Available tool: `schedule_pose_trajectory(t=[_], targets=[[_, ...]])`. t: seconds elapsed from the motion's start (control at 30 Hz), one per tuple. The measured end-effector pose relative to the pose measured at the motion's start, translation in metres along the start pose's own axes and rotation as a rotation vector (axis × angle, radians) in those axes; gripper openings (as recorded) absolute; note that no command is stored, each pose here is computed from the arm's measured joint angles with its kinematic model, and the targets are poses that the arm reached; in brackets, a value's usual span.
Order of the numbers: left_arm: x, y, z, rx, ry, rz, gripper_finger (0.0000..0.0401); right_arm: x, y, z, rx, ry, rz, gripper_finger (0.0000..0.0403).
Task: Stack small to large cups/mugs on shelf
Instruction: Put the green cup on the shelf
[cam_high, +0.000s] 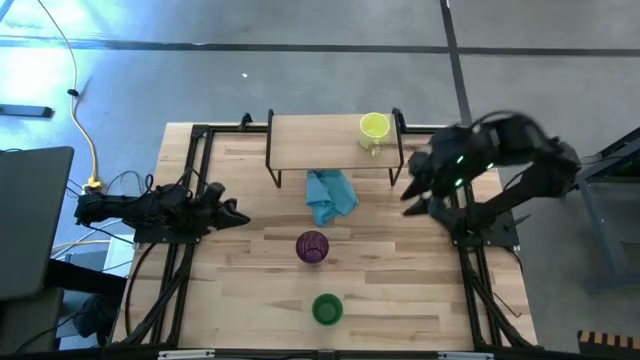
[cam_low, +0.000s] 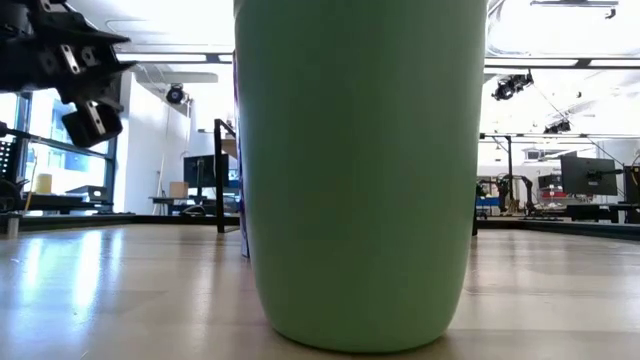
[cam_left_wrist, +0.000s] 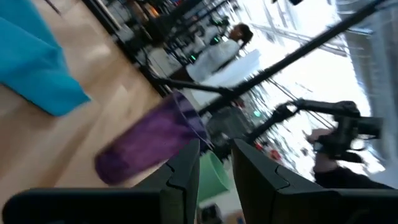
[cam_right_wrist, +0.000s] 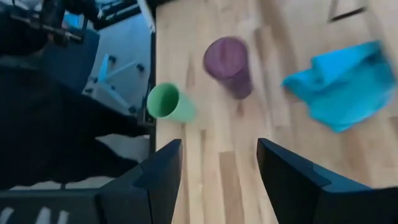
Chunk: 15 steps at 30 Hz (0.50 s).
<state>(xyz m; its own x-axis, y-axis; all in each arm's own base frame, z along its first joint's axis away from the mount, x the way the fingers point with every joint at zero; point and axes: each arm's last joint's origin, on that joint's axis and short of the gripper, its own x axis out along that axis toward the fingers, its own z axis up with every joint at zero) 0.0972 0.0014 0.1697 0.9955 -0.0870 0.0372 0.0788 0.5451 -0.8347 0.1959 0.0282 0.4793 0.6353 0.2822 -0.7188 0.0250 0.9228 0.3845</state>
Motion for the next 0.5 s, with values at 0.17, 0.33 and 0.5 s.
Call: schedule_pose_trajectory(t=[0.17,0.33,0.5], targets=[[0.000,-0.004,-0.002,-0.070,0.097,-0.082,0.0083,0.055,0.010,-0.010,-0.007,0.062,0.049,0.0200],[-0.001,-0.006,-0.005,-0.142,0.181,-0.132,0.0083,0.107,0.014,-0.031,0.037,0.137,0.058,0.0200],[-0.001,-0.011,-0.012,-0.201,0.265,-0.169,0.0083,0.148,0.013,-0.059,0.100,0.184,0.022,0.0200]])
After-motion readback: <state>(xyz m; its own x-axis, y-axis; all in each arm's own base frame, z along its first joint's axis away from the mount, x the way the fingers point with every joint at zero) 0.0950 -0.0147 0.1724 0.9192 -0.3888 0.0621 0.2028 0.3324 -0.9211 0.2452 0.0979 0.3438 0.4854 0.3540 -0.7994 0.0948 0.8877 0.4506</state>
